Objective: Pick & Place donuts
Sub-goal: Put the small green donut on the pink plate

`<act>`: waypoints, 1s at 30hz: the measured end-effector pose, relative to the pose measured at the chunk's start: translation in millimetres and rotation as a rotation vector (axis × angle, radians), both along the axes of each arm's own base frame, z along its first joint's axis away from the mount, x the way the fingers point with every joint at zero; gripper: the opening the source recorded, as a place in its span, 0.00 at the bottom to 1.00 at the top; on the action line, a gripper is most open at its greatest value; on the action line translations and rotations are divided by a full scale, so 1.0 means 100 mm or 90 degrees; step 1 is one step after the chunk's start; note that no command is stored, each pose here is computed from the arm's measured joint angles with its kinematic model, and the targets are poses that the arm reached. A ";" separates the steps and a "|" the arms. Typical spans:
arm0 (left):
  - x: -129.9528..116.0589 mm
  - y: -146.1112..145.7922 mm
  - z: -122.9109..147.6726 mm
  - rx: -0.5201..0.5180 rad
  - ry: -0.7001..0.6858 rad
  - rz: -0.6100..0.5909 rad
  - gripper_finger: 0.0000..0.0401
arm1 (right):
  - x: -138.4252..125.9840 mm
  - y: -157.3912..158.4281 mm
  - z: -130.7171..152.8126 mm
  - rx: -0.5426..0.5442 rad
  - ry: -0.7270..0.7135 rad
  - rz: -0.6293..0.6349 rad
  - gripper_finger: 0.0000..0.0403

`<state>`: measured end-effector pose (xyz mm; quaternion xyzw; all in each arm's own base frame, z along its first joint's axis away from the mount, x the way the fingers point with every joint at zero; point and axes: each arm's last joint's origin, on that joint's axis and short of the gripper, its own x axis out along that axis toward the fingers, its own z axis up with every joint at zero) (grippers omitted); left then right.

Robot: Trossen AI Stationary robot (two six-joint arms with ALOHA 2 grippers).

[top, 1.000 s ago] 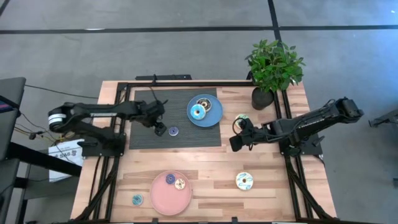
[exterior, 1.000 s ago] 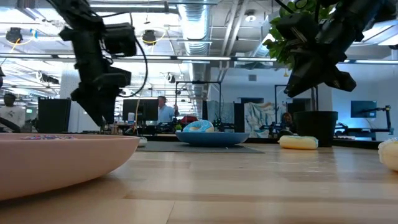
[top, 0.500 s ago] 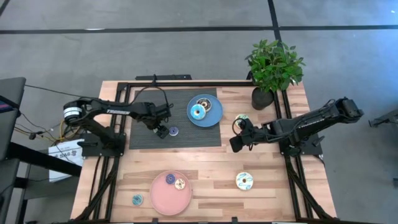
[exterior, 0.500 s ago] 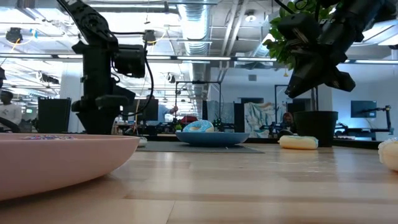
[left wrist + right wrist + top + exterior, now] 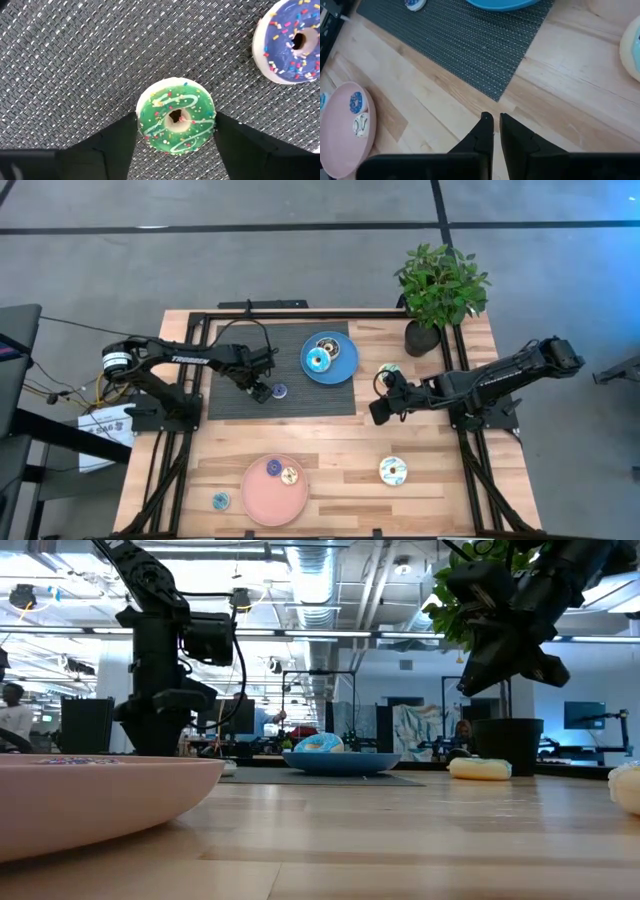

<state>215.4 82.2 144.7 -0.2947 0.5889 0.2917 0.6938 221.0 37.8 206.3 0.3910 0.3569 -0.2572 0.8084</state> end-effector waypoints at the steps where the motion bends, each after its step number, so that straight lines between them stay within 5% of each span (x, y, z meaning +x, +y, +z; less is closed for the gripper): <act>1: 0.00 0.00 0.00 0.000 0.001 0.000 0.59 | 0.00 0.00 0.00 0.002 0.000 -0.003 0.05; 18: -0.07 -0.03 0.22 0.022 -0.052 0.010 0.52 | 0.00 -0.01 0.00 -0.008 -0.004 -0.020 0.04; 30: -0.07 -0.73 0.85 -0.001 -0.346 0.116 0.52 | 0.00 -0.01 0.00 -0.060 0.012 0.048 0.04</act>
